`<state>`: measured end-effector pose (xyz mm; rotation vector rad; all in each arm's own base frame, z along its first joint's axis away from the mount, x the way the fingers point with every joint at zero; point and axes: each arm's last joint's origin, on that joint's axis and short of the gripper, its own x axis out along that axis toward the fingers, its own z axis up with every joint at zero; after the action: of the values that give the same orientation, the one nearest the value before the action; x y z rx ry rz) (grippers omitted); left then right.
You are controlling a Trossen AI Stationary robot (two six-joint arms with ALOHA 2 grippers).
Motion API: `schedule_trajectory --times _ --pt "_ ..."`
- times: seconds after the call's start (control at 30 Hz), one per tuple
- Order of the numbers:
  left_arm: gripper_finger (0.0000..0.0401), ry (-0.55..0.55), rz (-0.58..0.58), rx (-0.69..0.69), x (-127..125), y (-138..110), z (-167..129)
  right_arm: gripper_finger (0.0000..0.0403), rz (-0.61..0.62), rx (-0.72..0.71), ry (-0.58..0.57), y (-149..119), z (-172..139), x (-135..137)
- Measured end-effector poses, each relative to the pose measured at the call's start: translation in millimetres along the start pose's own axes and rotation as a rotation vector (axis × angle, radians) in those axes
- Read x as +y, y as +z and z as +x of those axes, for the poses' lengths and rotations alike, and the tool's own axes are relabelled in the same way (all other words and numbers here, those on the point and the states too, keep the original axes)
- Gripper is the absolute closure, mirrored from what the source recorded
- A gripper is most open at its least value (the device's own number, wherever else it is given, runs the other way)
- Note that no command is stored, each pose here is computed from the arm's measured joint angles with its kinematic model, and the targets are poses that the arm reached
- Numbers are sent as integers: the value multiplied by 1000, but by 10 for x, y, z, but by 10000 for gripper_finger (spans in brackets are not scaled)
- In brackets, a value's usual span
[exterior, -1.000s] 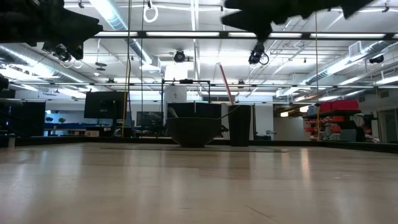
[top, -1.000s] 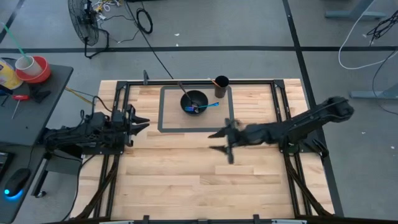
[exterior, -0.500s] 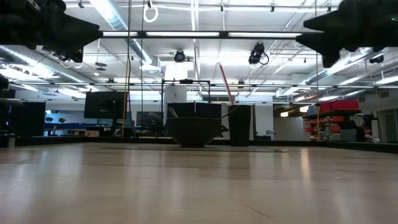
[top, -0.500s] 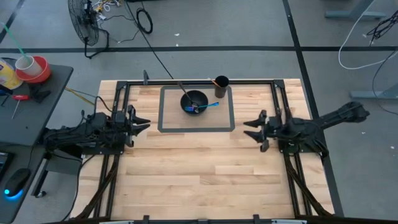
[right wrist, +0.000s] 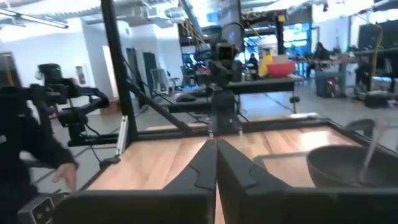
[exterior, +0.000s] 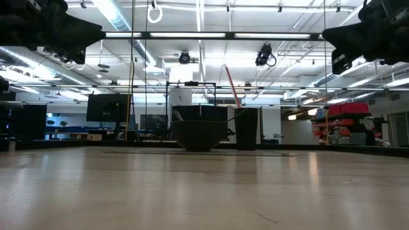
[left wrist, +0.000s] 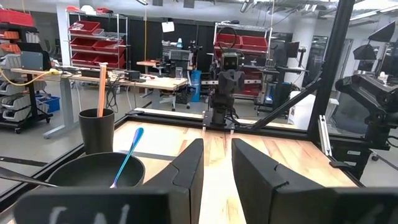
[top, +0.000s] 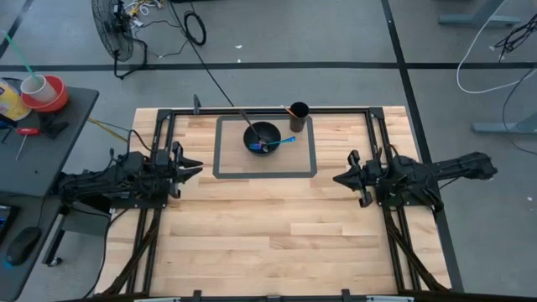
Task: Pick & Place Utensil
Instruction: Return to Home Position
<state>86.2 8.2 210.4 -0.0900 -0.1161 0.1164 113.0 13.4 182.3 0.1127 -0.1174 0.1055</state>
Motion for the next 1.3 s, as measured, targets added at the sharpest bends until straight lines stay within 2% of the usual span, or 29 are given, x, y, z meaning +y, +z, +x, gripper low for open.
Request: schedule_trajectory --times 0.23,1.3 --pt "314 0 0 0 0 0 0 381 -17 31 -7 -28 6 -36" --pt "314 0 1 0 0 1 0 380 -12 42 -26 -39 5 -42"
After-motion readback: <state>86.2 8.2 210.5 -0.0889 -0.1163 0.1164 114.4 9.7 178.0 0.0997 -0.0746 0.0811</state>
